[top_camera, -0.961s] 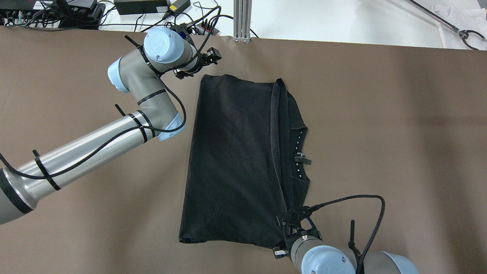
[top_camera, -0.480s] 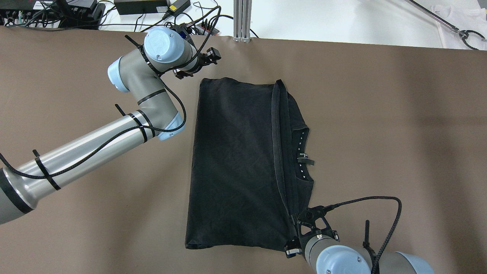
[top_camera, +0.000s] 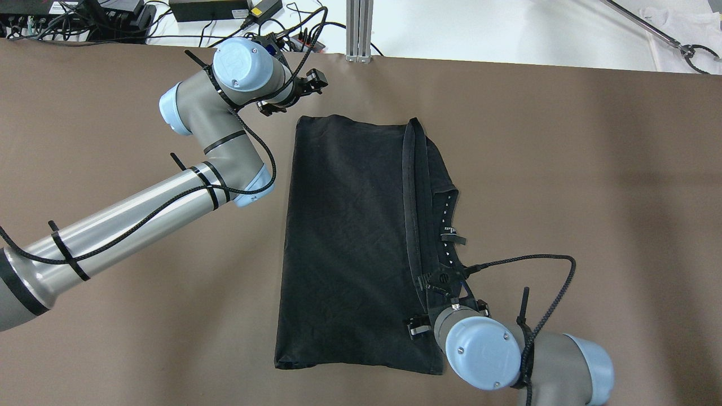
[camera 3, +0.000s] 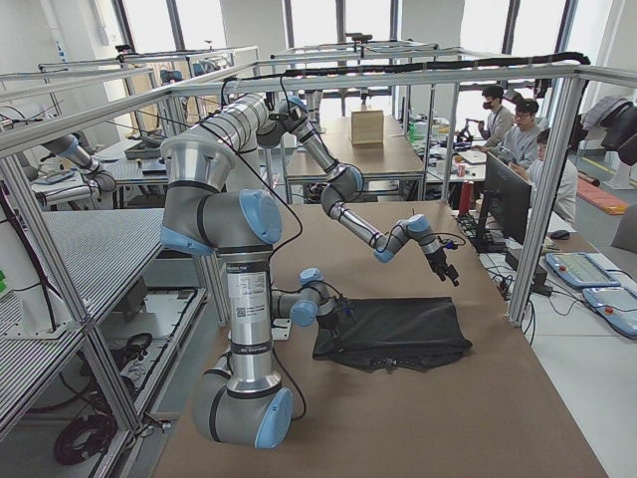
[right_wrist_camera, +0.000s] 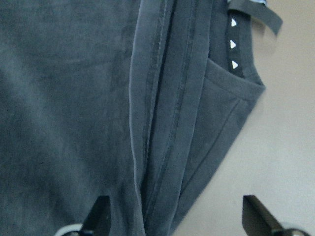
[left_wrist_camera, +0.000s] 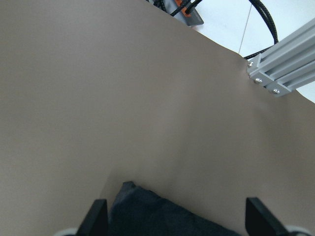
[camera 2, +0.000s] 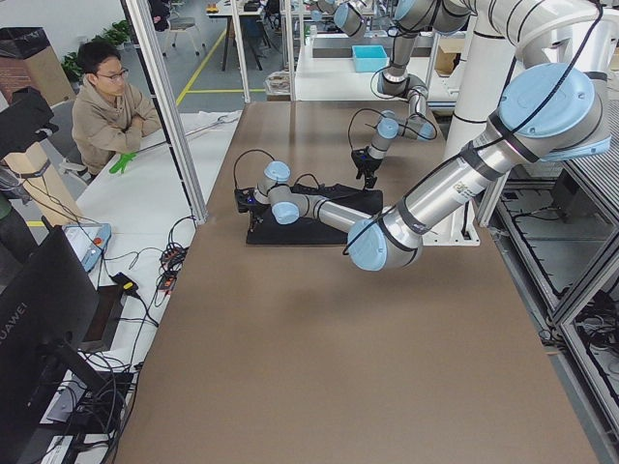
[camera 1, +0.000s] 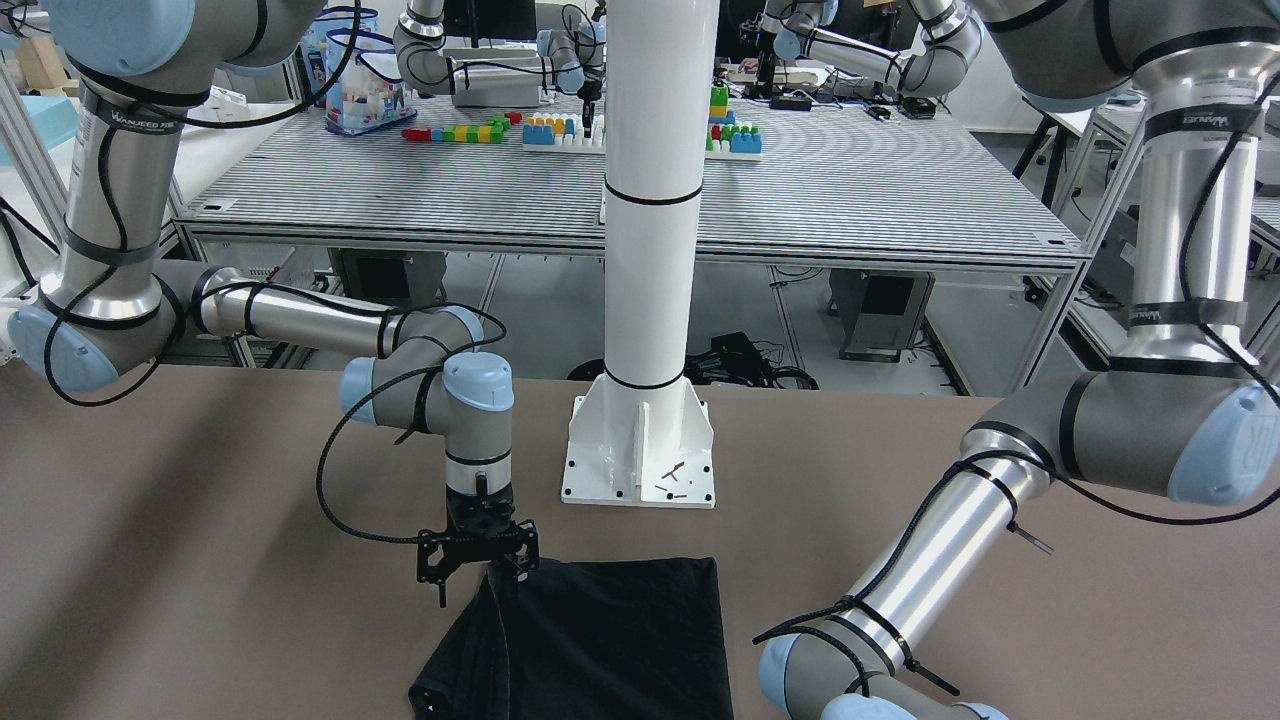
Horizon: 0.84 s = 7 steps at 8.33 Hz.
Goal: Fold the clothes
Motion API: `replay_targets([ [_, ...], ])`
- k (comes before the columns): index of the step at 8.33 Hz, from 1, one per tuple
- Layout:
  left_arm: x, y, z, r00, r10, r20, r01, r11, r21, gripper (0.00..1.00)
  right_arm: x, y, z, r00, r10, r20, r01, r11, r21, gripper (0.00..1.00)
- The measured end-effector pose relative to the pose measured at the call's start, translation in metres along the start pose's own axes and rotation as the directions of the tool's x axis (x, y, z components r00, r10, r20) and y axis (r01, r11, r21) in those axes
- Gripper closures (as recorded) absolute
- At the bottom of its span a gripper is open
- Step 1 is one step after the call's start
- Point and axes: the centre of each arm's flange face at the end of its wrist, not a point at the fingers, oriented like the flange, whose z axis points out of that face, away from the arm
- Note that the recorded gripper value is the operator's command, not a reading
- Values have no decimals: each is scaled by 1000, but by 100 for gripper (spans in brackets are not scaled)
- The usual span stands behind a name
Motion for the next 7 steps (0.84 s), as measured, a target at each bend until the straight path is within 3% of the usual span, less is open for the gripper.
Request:
replay_targets([
  [5, -1, -1, 0, 1000, -1, 1, 1, 1000, 1, 0, 0, -32, 38, 997, -50, -66, 50, 999, 11, 6],
  [7, -1, -1, 0, 1000, -2, 1, 2, 1000, 1, 0, 8, -40, 46, 996, -60, -64, 62, 998, 26, 6],
])
